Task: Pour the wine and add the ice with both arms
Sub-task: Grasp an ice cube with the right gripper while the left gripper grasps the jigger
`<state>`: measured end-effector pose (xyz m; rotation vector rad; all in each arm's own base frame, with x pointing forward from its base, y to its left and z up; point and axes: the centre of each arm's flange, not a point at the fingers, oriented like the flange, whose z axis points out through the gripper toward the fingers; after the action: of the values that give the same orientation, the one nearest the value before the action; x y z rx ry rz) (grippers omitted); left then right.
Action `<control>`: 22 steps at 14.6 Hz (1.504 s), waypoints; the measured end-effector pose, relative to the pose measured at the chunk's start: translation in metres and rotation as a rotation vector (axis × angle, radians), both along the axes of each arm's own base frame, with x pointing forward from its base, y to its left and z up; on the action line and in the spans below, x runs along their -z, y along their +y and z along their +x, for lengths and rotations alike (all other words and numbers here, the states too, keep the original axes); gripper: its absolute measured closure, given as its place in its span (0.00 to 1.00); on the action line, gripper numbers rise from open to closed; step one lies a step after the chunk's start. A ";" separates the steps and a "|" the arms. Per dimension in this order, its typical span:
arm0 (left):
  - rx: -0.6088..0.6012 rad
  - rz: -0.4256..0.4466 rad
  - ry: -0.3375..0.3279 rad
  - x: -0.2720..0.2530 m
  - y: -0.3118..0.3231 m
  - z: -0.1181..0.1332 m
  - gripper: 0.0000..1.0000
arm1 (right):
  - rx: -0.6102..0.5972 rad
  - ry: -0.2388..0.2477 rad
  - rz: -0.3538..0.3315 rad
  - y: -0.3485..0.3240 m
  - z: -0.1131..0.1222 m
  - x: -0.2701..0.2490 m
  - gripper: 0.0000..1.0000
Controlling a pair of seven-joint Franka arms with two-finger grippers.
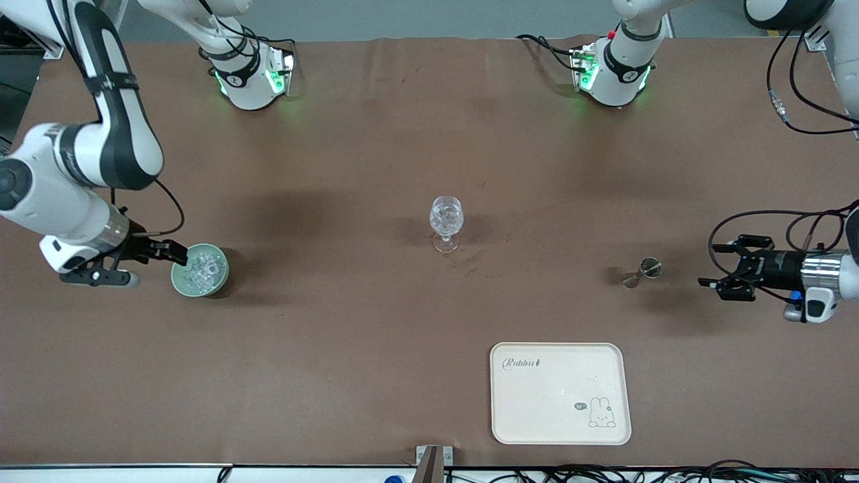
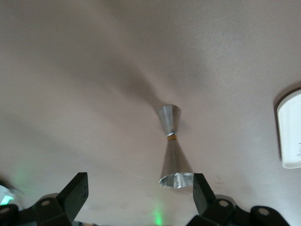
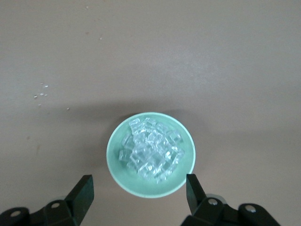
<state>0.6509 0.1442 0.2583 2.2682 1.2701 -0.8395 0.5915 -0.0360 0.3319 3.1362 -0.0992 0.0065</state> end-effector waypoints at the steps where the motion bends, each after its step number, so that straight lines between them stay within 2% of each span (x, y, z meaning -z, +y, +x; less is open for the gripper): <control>1: -0.024 -0.033 0.016 0.014 -0.001 0.000 0.02 | 0.001 0.000 0.000 -0.001 -0.001 0.014 0.13; 4: -0.071 -0.111 0.058 0.051 -0.006 -0.003 0.03 | 0.003 0.025 0.001 -0.001 -0.006 0.049 0.15; 9: -0.144 -0.213 0.106 0.089 -0.020 -0.003 0.05 | 0.020 0.060 0.019 -0.001 -0.008 0.079 0.21; 13: -0.144 -0.228 0.130 0.108 -0.031 -0.005 0.09 | 0.029 0.064 0.020 -0.005 -0.008 0.094 0.24; 17: -0.143 -0.243 0.147 0.119 -0.041 -0.006 0.13 | 0.037 0.037 0.020 -0.008 -0.005 0.096 0.26; 20: -0.143 -0.257 0.149 0.120 -0.050 -0.004 0.15 | 0.062 0.042 0.041 -0.008 -0.006 0.101 0.29; 22: -0.151 -0.269 0.150 0.120 -0.054 -0.003 0.26 | 0.075 0.044 0.053 -0.007 -0.006 0.103 0.32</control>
<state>0.6476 0.0905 0.1380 1.9058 1.2871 -1.0708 0.5851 -0.0435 0.2292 3.1805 -0.2209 -0.0671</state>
